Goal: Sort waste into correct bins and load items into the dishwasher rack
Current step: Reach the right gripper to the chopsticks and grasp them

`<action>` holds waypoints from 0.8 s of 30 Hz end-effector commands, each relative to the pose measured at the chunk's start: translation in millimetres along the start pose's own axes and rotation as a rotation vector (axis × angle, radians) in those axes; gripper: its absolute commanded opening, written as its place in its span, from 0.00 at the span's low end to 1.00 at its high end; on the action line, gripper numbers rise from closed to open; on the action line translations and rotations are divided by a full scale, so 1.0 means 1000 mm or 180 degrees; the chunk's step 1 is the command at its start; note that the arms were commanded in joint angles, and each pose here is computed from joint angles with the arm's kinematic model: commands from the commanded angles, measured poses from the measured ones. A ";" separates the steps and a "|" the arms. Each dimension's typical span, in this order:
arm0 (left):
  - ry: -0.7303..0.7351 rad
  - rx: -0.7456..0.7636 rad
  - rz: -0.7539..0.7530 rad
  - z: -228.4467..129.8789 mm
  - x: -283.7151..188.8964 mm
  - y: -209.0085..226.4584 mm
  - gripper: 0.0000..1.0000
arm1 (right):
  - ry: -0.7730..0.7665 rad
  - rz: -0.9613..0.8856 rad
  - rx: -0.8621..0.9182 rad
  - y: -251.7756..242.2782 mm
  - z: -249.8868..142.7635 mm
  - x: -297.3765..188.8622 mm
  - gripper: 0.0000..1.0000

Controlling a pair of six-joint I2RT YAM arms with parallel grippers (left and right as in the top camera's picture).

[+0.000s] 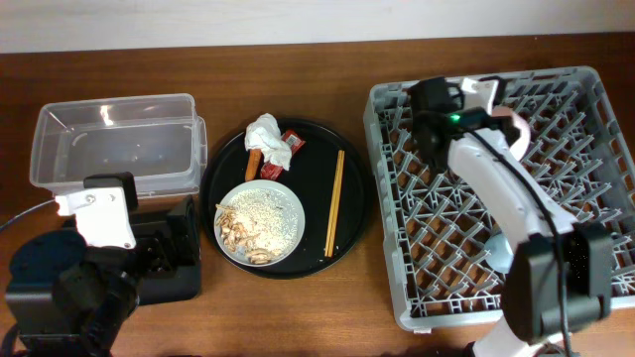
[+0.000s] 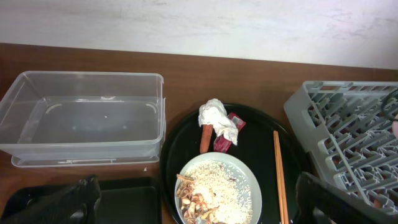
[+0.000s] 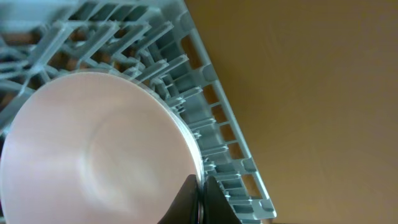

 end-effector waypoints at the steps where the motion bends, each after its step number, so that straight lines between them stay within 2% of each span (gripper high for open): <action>1: -0.0030 -0.0019 0.0030 0.001 -0.002 0.001 0.99 | -0.0069 0.0002 -0.0189 0.020 -0.003 -0.008 0.04; 8: -0.0030 -0.0019 0.0030 0.001 -0.002 0.001 0.99 | -0.0318 0.0192 -0.0521 0.042 -0.012 -0.049 0.04; 9: -0.0030 -0.0019 0.0030 0.001 -0.002 0.001 0.99 | -0.0341 0.0178 -0.0641 0.042 -0.016 -0.055 0.21; 10: -0.0030 -0.0019 0.0030 0.001 -0.002 0.001 0.99 | -0.0385 0.0208 -0.0667 0.041 -0.016 -0.062 0.72; 11: -0.0028 -0.0019 0.0030 0.001 -0.002 0.001 0.99 | -0.0454 0.0264 -0.0597 0.037 -0.014 -0.075 0.89; 12: -0.0030 -0.0019 0.0030 0.001 -0.002 0.001 0.99 | -0.0538 0.0417 -0.0544 0.030 -0.009 -0.093 0.91; 14: -0.0030 -0.0020 0.0030 0.001 -0.002 0.001 0.99 | -0.0647 0.0677 -0.0479 0.021 -0.003 -0.120 0.92; 17: -0.0030 -0.0019 0.0030 0.001 -0.002 0.001 0.99 | -0.0751 0.1568 -0.0437 0.019 -0.001 -0.179 0.93; 19: -0.0030 -0.0019 0.0030 0.001 -0.002 0.001 0.99 | -0.0455 0.2829 -0.0631 0.041 -0.017 -0.224 0.73; 20: -0.0030 -0.0019 0.0030 0.001 -0.002 0.001 0.99 | -0.0112 0.3404 -0.0688 0.053 -0.027 -0.237 0.65; 22: -0.0030 -0.0019 0.0030 0.001 -0.002 0.001 0.99 | 0.0394 0.3589 -0.0439 0.066 -0.035 -0.236 0.55; 24: -0.0028 -0.0019 0.0030 0.001 -0.002 0.001 0.99 | 0.0712 0.3409 -0.0227 0.082 -0.040 -0.219 0.45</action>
Point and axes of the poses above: each gripper's point midway between its finger pads, its own x axis out along the fingers, its own y axis along the line the jaws close on, z = x × y, the point moved 9 cm from there along -x, back along the fingers, and after that the axes turned 4 degrees about x, right-handed, at the moved point
